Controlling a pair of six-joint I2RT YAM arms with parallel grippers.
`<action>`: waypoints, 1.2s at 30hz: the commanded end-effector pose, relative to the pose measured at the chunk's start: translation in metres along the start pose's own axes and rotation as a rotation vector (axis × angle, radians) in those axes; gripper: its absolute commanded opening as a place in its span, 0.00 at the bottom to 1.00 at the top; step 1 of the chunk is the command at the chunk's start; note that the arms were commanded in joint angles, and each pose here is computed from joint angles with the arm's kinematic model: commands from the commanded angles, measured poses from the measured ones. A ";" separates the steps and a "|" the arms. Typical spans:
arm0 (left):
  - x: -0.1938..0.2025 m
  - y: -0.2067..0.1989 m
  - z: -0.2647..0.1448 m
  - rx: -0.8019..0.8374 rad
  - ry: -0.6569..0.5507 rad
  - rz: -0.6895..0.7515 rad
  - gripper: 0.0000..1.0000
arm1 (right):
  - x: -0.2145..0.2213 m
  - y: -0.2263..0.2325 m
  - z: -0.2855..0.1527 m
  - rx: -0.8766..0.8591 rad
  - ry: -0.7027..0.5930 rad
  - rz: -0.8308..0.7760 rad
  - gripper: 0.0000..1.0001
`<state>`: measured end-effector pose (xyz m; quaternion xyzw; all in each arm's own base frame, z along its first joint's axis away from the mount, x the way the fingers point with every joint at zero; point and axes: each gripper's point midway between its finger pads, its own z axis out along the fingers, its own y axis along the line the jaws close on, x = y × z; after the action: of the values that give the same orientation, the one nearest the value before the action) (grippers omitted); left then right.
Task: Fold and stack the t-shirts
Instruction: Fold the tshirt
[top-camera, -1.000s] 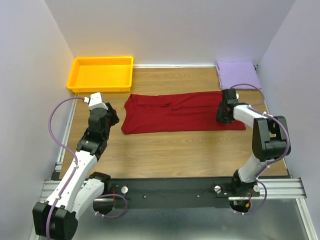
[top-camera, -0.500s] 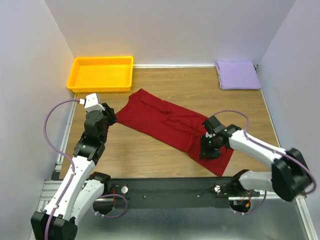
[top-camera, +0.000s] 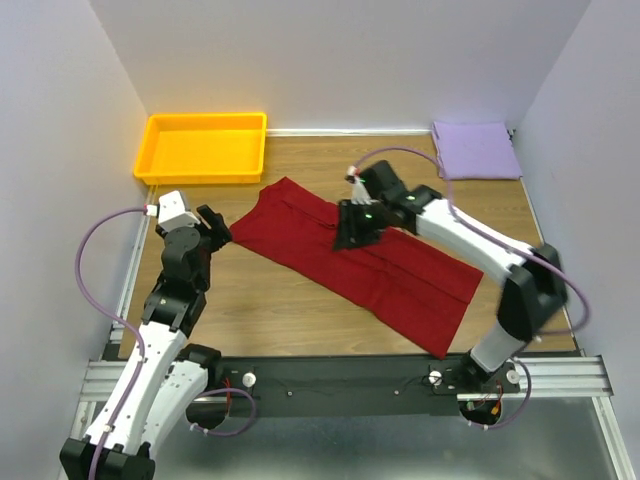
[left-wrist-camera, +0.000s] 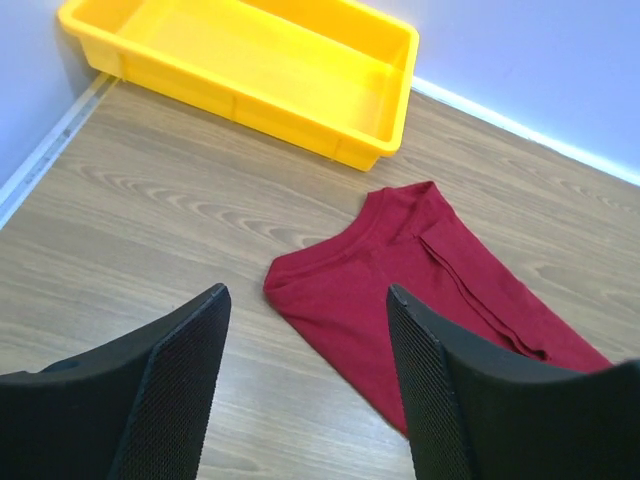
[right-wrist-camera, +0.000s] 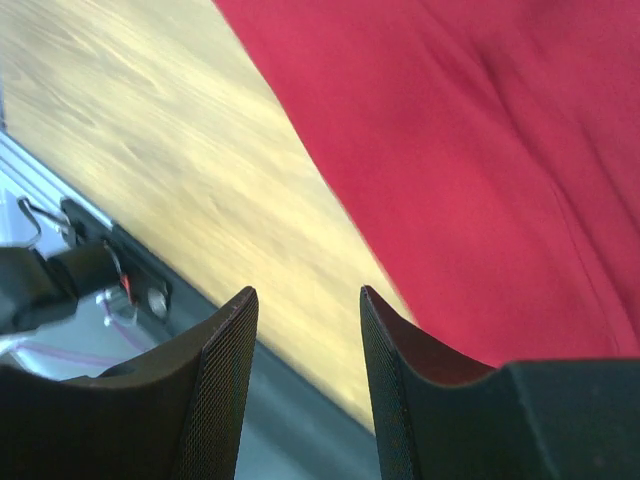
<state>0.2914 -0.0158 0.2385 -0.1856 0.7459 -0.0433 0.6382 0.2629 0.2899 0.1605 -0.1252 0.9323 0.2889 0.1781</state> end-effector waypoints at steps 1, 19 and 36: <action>-0.020 0.013 -0.009 -0.059 -0.081 -0.043 0.74 | -0.040 0.055 0.053 -0.157 -0.036 -0.195 0.53; -0.012 0.017 -0.008 -0.073 -0.068 -0.032 0.78 | -0.133 -0.077 0.228 0.087 -0.179 0.006 0.54; 0.002 0.011 0.003 -0.053 -0.013 0.002 0.77 | -0.269 -0.146 0.211 0.046 -0.449 -0.004 0.55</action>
<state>0.2892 -0.0057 0.2325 -0.2033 0.7441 -0.0201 0.6361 0.6090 0.3239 0.0444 -0.0351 0.8735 0.2912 0.3886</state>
